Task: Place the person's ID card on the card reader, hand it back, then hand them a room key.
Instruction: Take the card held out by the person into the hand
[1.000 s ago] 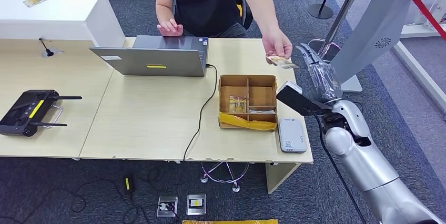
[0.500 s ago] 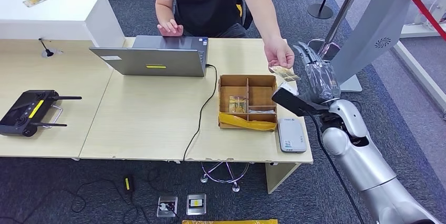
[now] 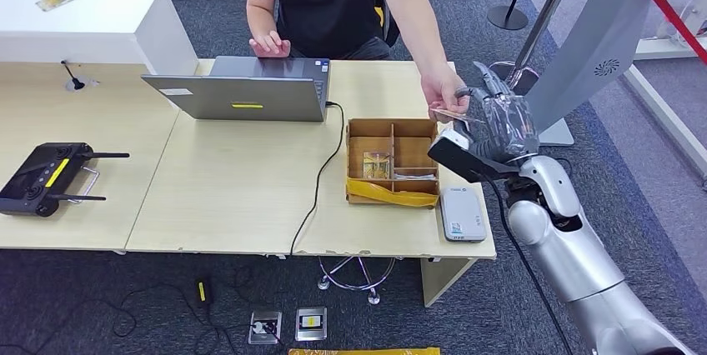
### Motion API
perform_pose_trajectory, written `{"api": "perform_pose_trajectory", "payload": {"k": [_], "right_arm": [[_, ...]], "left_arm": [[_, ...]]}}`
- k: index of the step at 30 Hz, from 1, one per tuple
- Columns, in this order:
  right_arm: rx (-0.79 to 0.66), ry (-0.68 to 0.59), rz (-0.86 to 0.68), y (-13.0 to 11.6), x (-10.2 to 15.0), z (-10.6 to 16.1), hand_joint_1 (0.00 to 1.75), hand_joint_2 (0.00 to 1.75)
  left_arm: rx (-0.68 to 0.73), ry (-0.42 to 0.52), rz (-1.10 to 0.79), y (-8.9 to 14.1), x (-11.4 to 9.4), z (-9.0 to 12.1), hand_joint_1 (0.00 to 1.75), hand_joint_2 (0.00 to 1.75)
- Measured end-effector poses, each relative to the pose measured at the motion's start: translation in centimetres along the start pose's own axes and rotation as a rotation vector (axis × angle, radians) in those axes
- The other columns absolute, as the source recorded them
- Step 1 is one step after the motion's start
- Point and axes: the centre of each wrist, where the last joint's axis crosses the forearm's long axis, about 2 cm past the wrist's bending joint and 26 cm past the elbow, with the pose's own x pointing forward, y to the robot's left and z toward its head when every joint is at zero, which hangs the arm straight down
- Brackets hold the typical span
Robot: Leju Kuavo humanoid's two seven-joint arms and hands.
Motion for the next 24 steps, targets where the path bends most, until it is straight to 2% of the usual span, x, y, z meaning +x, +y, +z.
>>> {"api": "perform_pose_trajectory", "payload": {"k": [16, 24], "right_arm": [[-0.005, -0.006, -0.025, 0.5, 0.6, 0.0, 1.75, 1.75], [0.025, 0.008, -0.037, 1.2, 0.4, 0.9, 1.75, 1.75]], "left_arm": [[0.030, 0.006, 0.021, 0.0, 0.0, 0.0, 0.00, 0.00], [0.033, 0.010, 0.026, 0.0, -0.1, 0.0, 0.00, 0.00]]}}
